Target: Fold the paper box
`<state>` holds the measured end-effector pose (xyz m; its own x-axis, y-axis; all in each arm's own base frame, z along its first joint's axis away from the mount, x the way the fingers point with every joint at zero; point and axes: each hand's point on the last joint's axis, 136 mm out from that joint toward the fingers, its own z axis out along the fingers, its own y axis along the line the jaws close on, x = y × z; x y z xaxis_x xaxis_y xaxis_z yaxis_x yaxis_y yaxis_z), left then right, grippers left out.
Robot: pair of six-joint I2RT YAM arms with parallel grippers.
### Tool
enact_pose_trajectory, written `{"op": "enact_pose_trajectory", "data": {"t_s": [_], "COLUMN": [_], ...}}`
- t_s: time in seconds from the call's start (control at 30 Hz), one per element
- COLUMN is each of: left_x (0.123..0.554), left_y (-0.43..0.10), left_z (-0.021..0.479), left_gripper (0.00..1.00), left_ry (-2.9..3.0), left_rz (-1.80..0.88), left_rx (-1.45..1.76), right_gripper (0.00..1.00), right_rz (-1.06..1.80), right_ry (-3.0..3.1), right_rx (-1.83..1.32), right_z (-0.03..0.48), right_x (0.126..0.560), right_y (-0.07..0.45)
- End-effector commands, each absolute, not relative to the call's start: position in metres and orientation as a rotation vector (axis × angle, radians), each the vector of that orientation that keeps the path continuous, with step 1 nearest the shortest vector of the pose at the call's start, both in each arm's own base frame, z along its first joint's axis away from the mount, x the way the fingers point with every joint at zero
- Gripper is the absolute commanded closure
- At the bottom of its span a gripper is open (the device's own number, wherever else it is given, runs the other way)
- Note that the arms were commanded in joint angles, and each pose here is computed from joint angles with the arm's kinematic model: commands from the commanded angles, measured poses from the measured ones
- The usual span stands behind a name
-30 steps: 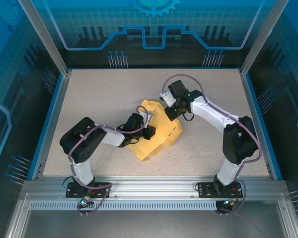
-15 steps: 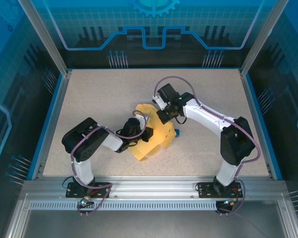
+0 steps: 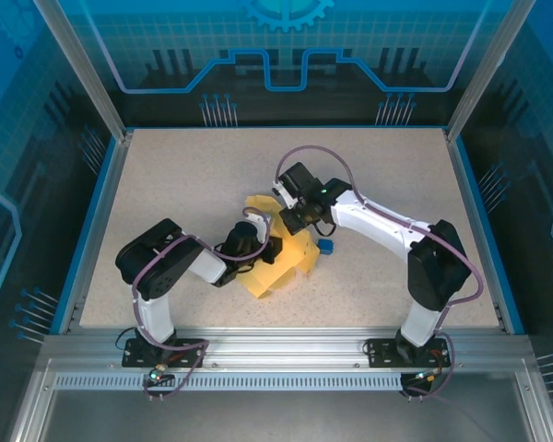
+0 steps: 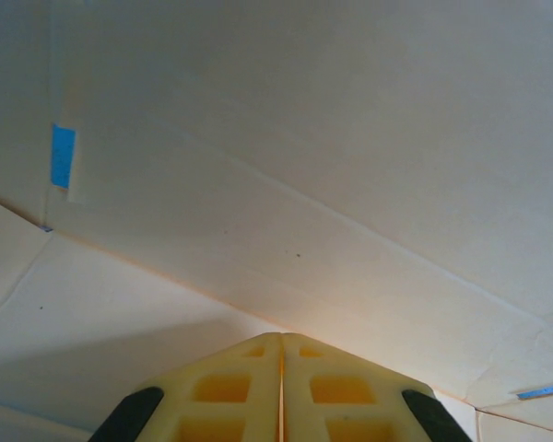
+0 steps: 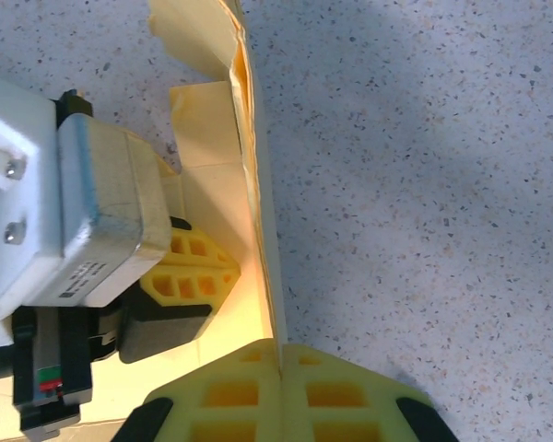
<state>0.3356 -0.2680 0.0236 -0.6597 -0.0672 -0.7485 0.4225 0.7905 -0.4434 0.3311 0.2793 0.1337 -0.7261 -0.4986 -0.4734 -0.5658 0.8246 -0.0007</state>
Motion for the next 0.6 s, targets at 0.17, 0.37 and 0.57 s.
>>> {"op": "enact_pose_trajectory", "data": {"t_s": [0.17, 0.37, 0.57], "left_x": [0.321, 0.317, 0.315], "left_y": [-0.261, -0.261, -0.26], "left_z": [0.03, 0.046, 0.042], "left_gripper": [0.79, 0.73, 0.72], "left_ry": [2.193, 2.174, 2.19], "left_rz": [-0.787, -0.807, -0.804], "left_rx": [0.246, 0.262, 0.261], "right_gripper": [1.0, 1.0, 1.0], "right_rz": [0.122, 0.088, 0.08], "right_ry": [2.518, 2.517, 2.525], "right_rx": [-0.82, -0.848, -0.848], "right_z": [0.135, 0.135, 0.134], "right_x": [0.342, 0.347, 0.352], "right_y": [0.268, 0.258, 0.25]}}
